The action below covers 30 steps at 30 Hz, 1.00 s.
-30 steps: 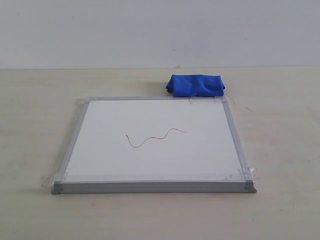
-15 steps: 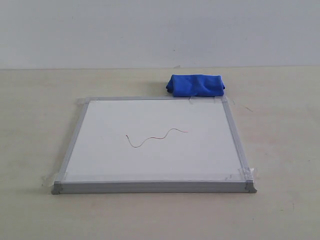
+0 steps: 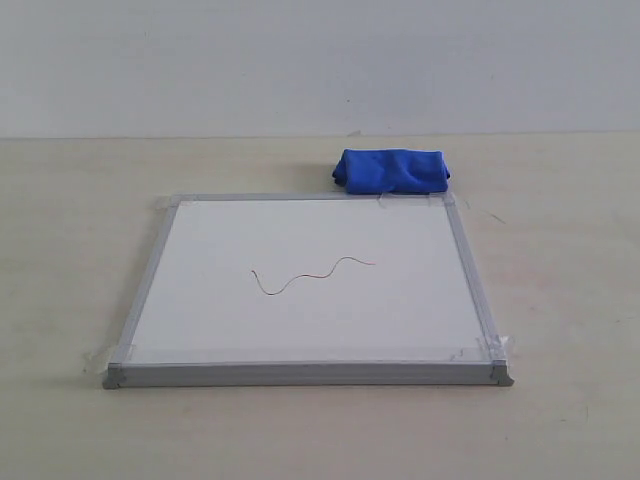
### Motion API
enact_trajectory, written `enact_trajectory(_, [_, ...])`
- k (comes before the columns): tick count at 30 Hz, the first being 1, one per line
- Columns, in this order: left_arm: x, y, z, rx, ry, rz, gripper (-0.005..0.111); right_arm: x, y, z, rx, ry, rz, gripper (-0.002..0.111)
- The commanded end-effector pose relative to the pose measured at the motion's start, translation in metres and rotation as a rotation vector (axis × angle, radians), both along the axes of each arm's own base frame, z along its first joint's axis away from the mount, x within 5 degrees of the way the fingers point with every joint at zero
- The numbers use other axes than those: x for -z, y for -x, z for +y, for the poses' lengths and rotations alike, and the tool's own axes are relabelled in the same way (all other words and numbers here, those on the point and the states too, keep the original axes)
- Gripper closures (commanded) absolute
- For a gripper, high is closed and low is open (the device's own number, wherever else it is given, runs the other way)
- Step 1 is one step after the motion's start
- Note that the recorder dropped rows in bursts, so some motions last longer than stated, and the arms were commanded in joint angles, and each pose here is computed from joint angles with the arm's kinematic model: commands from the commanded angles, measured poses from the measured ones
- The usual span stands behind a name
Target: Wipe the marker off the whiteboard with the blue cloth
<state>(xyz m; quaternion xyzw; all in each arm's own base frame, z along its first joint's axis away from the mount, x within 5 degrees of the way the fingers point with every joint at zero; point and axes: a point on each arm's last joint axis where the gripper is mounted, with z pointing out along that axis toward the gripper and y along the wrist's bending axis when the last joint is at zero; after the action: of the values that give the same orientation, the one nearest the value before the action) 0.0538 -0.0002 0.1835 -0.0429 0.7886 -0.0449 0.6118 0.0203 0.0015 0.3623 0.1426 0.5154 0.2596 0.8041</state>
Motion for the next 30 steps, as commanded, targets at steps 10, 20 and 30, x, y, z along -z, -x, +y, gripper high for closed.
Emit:
enact_trajectory(10, [0.000, 0.000, 0.000, -0.003, 0.012, -0.008, 0.102, -0.054, -0.252, 0.034, -0.349, 0.829, 0.831, 0.108])
enact_trajectory(20, [0.000, 0.000, 0.000, -0.003, 0.012, -0.008, 0.102, 0.042, -0.410, 0.033, -0.422, 1.037, 1.016, 0.108])
enact_trajectory(30, [0.000, 0.000, 0.000, -0.003, 0.012, -0.008, 0.102, 0.115, -0.482, 0.068, -0.587, 1.280, 0.964, 0.108])
